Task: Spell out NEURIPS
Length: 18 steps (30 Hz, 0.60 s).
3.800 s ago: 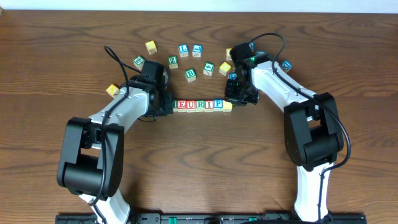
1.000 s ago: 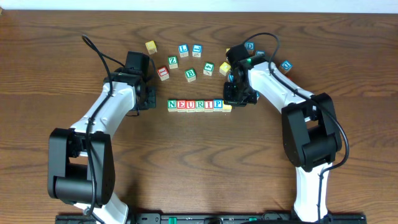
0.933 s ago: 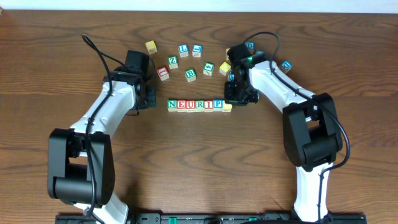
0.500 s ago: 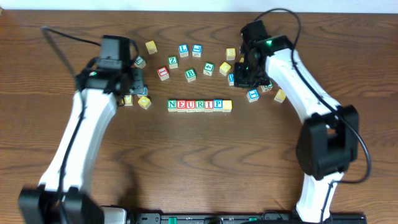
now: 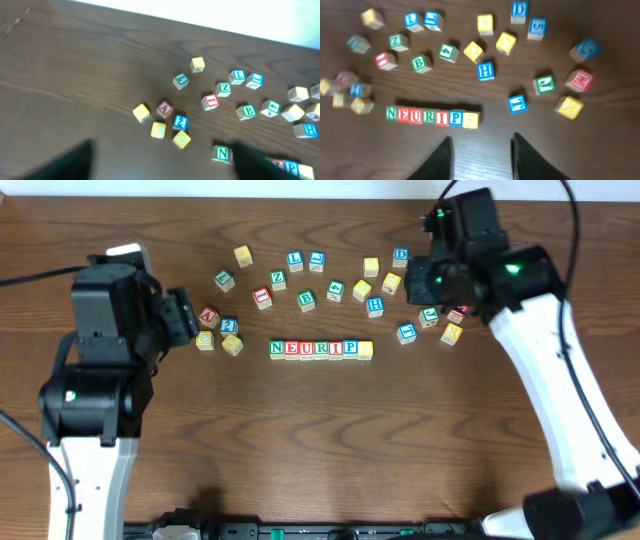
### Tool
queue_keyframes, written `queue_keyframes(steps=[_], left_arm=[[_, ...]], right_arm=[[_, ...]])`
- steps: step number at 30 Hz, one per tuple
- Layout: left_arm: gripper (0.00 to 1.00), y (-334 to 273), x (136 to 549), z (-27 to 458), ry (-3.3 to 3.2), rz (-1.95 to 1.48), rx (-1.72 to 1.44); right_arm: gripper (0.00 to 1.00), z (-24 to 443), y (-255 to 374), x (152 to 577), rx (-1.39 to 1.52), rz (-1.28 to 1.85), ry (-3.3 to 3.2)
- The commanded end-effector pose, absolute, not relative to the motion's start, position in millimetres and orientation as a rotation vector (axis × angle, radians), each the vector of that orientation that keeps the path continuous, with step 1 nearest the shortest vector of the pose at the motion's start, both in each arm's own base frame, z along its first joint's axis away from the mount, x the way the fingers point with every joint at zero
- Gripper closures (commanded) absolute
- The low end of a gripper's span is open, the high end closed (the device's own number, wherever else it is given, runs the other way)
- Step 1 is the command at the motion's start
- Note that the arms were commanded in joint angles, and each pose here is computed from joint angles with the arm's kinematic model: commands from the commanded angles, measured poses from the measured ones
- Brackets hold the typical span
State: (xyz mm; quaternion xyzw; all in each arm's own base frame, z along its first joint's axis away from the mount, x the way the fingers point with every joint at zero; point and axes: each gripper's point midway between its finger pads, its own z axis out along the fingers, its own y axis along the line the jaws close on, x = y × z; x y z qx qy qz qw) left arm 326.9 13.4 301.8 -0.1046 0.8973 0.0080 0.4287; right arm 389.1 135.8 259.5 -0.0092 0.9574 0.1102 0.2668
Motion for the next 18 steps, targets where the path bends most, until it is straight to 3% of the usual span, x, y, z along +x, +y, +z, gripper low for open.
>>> queue_keyframes(steps=[1, 4, 8, 18], left_arm=[[0.02, 16.4, 321.8, 306.2, 2.242, 0.037, -0.268], [0.02, 16.4, 321.6, 303.2, 2.255, 0.039, -0.268], [0.02, 16.3, 323.0, 301.0, 2.262, 0.040, -0.268], [0.02, 16.3, 323.6, 300.0, 2.265, 0.041, -0.268]], right_arm=[[0.46, 289.4, 122.9, 381.9, -0.006, 0.270, 2.506], [0.19, 301.7, 113.6, 374.2, 0.010, 0.232, 2.477], [0.01, 311.1, 104.7, 365.9, 0.026, 0.195, 2.457], [0.01, 316.0, 103.8, 363.1, 0.026, 0.199, 2.444]])
